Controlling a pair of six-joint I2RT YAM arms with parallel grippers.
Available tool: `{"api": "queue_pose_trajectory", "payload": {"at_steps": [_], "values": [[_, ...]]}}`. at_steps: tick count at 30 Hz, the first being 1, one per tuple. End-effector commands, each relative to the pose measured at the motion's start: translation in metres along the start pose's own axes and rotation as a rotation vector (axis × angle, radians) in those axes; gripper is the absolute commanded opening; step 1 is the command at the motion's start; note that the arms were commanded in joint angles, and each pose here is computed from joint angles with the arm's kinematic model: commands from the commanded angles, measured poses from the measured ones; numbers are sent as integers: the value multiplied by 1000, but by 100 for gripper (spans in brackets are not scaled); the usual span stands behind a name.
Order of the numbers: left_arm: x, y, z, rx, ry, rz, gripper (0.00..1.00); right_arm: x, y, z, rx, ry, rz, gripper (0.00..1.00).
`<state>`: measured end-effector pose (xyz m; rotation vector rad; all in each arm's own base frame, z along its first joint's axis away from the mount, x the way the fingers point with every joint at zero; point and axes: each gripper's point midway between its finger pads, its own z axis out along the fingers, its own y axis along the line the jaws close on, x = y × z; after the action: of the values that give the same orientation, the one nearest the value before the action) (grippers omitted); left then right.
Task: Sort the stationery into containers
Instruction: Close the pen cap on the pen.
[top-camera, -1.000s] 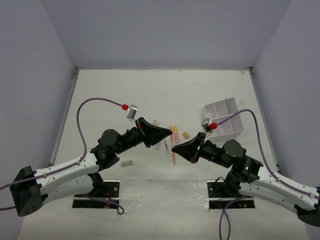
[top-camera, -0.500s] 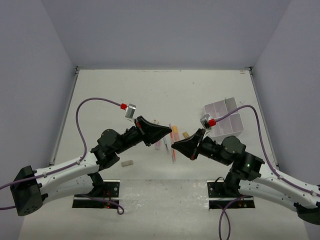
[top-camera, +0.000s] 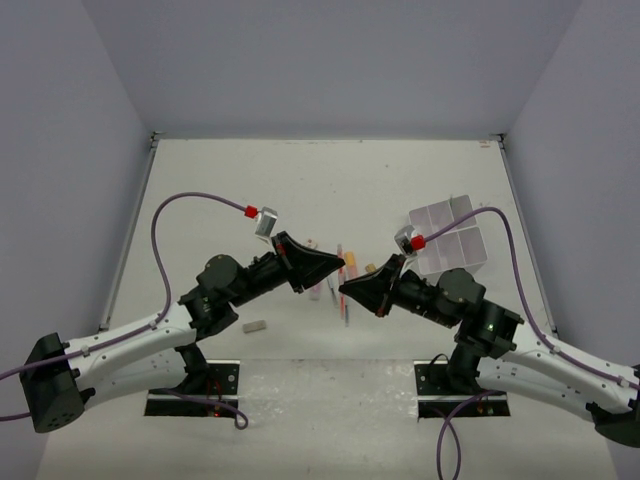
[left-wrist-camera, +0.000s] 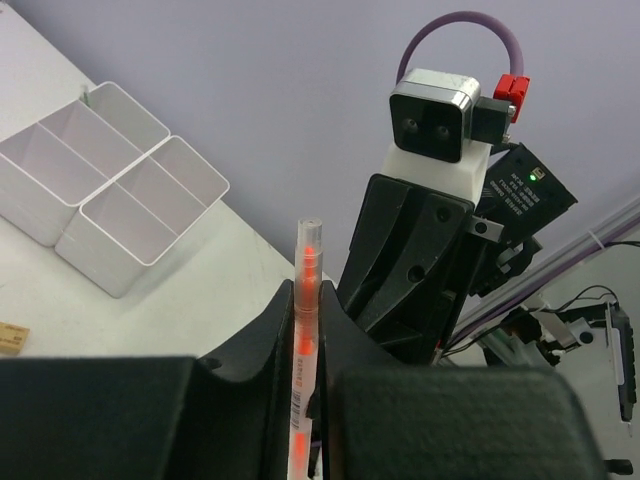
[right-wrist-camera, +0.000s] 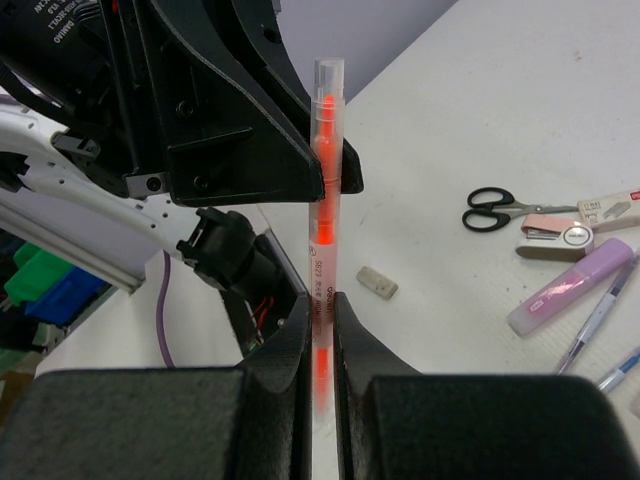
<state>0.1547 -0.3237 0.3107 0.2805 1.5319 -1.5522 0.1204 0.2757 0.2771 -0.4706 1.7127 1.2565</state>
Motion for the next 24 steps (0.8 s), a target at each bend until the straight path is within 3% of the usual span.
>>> {"api": "queue_pose_trajectory", "payload": {"at_steps": [1, 3, 6, 9, 13, 20, 22, 24], "values": [[-3, -16, 0, 45, 18, 32, 11, -35, 15, 0, -34, -116, -24, 0], [-1, -16, 1, 51, 30, 31, 13, -37, 15, 0, -30, -119, -22, 0], [3, -15, 2, 54, 45, 30, 0, -39, 16, -1, -31, -124, -24, 0], [3, -16, 1, 59, 35, 23, 0, -40, 17, -1, -37, -132, -26, 0], [-5, -21, -3, 76, -18, 13, 0, -35, 21, 2, -74, -115, -34, 17], [-19, -32, -9, 98, -72, 12, 0, -24, 30, 14, -134, -59, -30, 33], [-21, -34, -10, 106, -81, 13, 0, -21, 30, 18, -135, -49, -25, 33], [-22, -36, -11, 112, -80, 15, 0, -20, 31, 20, -143, -41, -24, 18]]}}
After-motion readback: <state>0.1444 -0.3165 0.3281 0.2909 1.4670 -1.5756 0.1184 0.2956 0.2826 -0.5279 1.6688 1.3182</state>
